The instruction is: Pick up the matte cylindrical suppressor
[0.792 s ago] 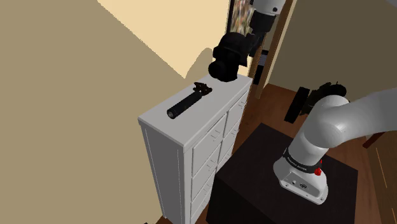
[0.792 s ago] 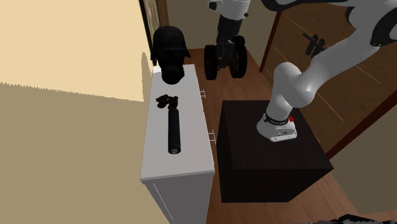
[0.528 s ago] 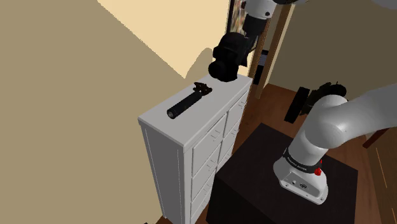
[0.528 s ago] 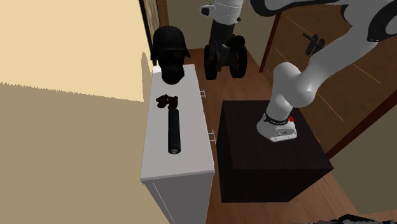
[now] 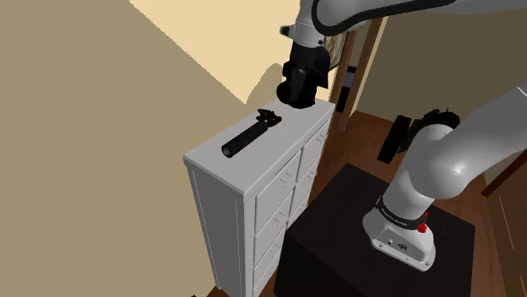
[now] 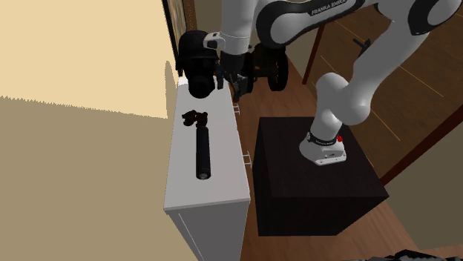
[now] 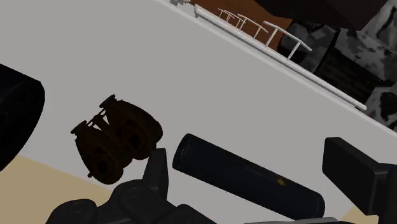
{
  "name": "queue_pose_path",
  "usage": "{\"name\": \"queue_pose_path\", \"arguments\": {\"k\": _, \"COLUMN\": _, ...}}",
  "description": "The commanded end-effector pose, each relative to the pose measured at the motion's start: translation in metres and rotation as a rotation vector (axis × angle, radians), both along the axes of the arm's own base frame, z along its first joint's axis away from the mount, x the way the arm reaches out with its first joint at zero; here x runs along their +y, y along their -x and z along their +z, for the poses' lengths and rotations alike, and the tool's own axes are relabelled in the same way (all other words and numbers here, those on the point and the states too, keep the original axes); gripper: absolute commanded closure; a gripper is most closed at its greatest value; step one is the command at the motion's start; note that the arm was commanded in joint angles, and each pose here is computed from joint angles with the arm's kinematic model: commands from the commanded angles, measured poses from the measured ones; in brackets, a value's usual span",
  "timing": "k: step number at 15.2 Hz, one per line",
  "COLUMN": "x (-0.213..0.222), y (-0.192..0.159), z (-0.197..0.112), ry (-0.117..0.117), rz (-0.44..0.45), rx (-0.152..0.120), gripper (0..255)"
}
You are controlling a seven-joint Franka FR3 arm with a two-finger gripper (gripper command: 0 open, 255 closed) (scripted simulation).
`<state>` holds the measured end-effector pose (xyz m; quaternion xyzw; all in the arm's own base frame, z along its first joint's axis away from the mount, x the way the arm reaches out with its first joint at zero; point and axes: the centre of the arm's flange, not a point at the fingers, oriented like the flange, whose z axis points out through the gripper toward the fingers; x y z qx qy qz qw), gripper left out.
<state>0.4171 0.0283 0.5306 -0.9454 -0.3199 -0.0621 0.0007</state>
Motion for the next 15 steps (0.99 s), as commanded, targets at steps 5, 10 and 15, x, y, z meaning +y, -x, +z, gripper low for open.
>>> {"name": "queue_pose_path", "arguments": {"k": 5, "x": 0.045, "y": -0.054, "z": -0.045, "ry": 0.042, "rz": 0.342, "rx": 0.002, "gripper": 0}}
{"name": "queue_pose_path", "arguments": {"k": 10, "x": 0.09, "y": -0.084, "z": -0.085, "ry": 0.076, "rz": 0.621, "rx": 0.005, "gripper": 0}}
{"name": "queue_pose_path", "arguments": {"k": 15, "x": 0.138, "y": -0.1, "z": -0.125, "ry": 0.109, "rz": 0.887, "rx": 0.007, "gripper": 0}}
